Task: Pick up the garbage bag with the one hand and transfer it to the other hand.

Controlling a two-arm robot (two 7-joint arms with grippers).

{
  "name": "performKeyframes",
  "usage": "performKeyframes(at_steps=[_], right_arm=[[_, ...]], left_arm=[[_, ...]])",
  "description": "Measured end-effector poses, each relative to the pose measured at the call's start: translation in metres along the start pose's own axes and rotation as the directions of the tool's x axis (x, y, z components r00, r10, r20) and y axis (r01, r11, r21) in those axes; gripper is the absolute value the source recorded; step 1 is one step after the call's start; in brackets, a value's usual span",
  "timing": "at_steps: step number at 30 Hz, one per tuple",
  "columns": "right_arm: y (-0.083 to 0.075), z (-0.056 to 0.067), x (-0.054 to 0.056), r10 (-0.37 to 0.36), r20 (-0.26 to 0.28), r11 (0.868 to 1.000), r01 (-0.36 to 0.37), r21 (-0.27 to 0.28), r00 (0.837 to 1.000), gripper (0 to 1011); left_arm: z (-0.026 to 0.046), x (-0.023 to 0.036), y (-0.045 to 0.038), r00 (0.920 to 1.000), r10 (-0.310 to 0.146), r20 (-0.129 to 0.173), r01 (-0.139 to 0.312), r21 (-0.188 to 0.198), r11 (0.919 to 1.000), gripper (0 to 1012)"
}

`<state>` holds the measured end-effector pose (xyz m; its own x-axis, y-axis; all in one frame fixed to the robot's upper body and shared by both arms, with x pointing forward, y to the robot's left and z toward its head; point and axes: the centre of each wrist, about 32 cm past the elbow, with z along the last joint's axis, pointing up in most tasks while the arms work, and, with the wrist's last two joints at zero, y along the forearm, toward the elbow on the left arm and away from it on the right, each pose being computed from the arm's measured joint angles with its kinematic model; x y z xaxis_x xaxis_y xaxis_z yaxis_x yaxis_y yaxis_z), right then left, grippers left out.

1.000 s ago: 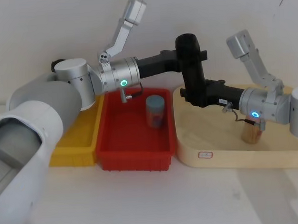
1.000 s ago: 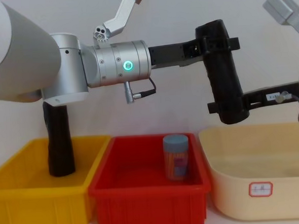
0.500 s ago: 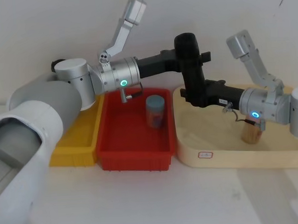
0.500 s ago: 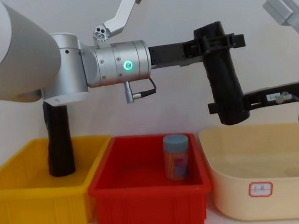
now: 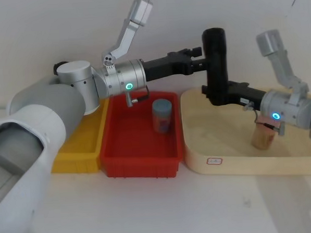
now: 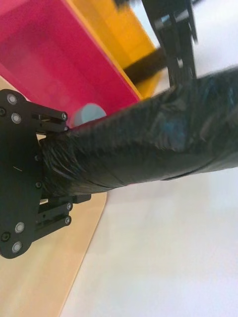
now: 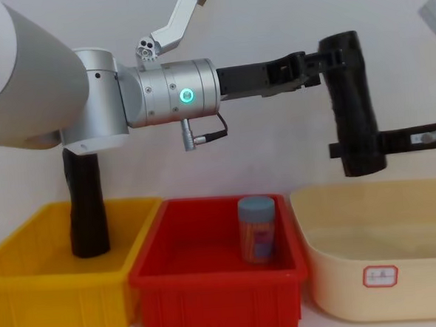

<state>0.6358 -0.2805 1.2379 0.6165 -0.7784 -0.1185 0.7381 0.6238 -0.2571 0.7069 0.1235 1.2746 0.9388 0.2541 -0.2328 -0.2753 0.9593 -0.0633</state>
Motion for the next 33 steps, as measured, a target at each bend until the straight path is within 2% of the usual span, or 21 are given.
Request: performKeyframes(at_steps=[5,11,16,21,30,33], right_arm=[[-0.005,-0.006,0.011,-0.035,-0.074,0.999,0.036,0.018,0.997,559],[-0.015,-0.019,0.031,-0.072,-0.185,0.996,0.081,0.045,0.98,557],[-0.023,-0.026,0.04,-0.072,-0.222,0.994,0.089,0.069,0.972,557],[-0.03,-0.032,0.043,-0.06,-0.216,0.992,0.081,0.092,0.975,557],[-0.042,-0.034,0.04,-0.012,-0.128,0.989,0.031,0.145,0.992,557],[-0.045,-0.033,0.037,0.004,-0.09,0.987,0.01,0.158,0.996,646]], left_arm=[[0.0,0.0,0.0,1.0,0.0,0.0,0.0,0.0,1.0,1001],[0.0,0.0,0.0,1.0,0.0,0.0,0.0,0.0,1.0,1001],[0.0,0.0,0.0,1.0,0.0,0.0,0.0,0.0,1.0,1001],[0.0,0.0,0.0,1.0,0.0,0.0,0.0,0.0,1.0,1001],[0.0,0.0,0.0001,1.0,0.0,0.0,0.0,0.0,1.0,1001],[0.0,0.0,0.0,1.0,0.0,0.0,0.0,0.0,1.0,1001]])
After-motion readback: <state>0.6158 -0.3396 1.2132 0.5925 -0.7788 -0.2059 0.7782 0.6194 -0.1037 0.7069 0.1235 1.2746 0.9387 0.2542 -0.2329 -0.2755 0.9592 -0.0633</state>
